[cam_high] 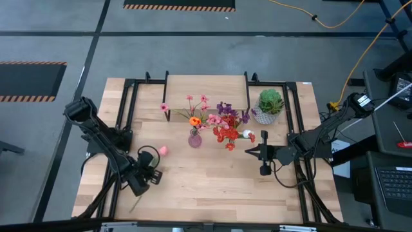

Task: Pick and place flowers into a vace then onto a shelf
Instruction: Put the pink flower into the purple vase

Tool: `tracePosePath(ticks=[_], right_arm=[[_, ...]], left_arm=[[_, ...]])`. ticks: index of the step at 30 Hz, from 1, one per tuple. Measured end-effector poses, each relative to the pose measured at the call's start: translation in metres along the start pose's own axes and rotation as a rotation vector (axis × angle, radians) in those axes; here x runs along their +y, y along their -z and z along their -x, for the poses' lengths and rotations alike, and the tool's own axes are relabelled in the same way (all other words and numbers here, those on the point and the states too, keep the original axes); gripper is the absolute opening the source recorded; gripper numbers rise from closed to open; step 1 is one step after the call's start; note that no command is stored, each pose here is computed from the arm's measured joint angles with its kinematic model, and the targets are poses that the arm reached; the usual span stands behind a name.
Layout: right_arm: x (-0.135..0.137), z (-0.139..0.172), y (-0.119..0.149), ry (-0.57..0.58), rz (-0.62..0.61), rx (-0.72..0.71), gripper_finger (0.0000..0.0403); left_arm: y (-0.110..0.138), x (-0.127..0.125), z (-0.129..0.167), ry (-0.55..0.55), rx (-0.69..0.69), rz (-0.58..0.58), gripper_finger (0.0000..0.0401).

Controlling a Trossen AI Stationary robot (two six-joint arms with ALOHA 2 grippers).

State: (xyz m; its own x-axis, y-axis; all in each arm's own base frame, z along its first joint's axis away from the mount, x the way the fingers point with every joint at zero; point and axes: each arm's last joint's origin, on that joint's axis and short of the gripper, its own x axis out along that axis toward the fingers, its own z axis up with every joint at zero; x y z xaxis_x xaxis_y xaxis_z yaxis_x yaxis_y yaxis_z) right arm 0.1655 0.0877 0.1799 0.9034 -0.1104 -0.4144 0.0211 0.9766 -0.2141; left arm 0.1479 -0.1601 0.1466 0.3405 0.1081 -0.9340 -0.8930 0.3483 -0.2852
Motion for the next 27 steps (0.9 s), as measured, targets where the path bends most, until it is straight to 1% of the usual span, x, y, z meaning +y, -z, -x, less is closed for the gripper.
tracePosePath(ticks=[12, 19, 22, 27], right_arm=[[0.0, 0.0, 0.0, 0.0, 0.002, 0.0, 0.0004], [0.0, 0.0, 0.0, 0.001, 0.007, 0.0, 0.0004], [0.0, 0.0, 0.0, 0.0, 0.01, 0.0, 0.0004], [0.0, 0.0, -0.001, 0.0, 0.007, -0.005, 0.0004]], left_arm=[[0.0, -0.028, 0.023, 0.17, -0.153, -0.167, 0.0004], [-0.006, -0.046, 0.033, 0.211, -0.18, -0.22, 0.0004], [-0.011, -0.055, 0.035, 0.246, -0.21, -0.302, 0.0004], [-0.019, -0.074, 0.035, 0.345, -0.296, -0.473, 0.0004]])
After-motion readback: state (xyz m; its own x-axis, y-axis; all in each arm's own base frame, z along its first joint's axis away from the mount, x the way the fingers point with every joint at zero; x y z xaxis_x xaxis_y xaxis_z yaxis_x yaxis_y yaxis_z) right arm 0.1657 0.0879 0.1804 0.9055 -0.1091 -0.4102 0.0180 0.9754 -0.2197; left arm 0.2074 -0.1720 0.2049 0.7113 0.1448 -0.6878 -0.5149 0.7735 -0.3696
